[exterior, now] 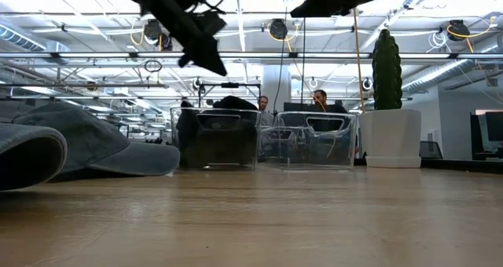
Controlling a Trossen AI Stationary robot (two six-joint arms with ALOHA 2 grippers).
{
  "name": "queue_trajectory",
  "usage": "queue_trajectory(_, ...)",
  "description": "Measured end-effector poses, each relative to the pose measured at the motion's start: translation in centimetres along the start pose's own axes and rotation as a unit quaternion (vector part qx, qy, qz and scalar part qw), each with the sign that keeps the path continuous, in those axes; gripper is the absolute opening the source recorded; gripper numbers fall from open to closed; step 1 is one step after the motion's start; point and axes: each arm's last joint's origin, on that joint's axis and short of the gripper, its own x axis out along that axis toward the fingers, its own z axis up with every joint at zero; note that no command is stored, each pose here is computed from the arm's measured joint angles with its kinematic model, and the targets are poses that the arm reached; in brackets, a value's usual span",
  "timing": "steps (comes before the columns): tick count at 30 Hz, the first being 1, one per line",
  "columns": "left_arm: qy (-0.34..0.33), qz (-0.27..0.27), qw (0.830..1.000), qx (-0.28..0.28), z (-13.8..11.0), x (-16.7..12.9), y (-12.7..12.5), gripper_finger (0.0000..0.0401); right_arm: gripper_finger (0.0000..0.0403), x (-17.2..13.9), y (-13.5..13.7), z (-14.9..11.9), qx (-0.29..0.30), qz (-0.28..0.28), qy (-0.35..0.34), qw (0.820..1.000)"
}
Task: Pick & Place hat
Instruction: Put the top black cap into the left transparent bin
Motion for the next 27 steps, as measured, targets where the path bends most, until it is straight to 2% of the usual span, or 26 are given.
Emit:
queue_trajectory(3, 0.025, -0.002, 0.999, 0.022, 0.6, 2.4, -0.1, 0.0001, 0.0336, 0.0, 0.0, 0.0, 0.0, 0.0, 0.0, 1.0)
queue_trajectory(7, 0.073, -0.019, 0.997, 0.032, 0.3, 6.2, -0.4, 0.0001, 0.0336, 0.0, 0.0, 0.0, 0.003, 0.001, 0.001, 1.0)
queue_trajectory(12, 0.09, -0.039, 0.994, 0.047, 0.2, 8.7, -1.0, 0.0001, 0.0336, 0.0, 0.1, -0.1, 0.0, 0.003, 0.006, 1.0)
queue_trajectory(16, 0.111, -0.064, 0.991, 0.046, -0.2, 8.8, -1.4, 0.0001, 0.0336, 0.0, 0.1, -0.3, -0.005, 0.004, 0.009, 1.0)
queue_trajectory(20, 0.147, -0.065, 0.986, 0.044, -0.8, 8.6, -1.3, 0.0001, 0.0336, 0.0, 0.2, -0.5, -0.012, 0.005, 0.011, 1.0)
queue_trajectory(27, 0.154, -0.079, 0.984, 0.047, -1.3, 8.7, -1.5, 0.0001, 0.0336, 0.0, 0.2, -0.5, -0.011, 0.005, 0.011, 1.0)
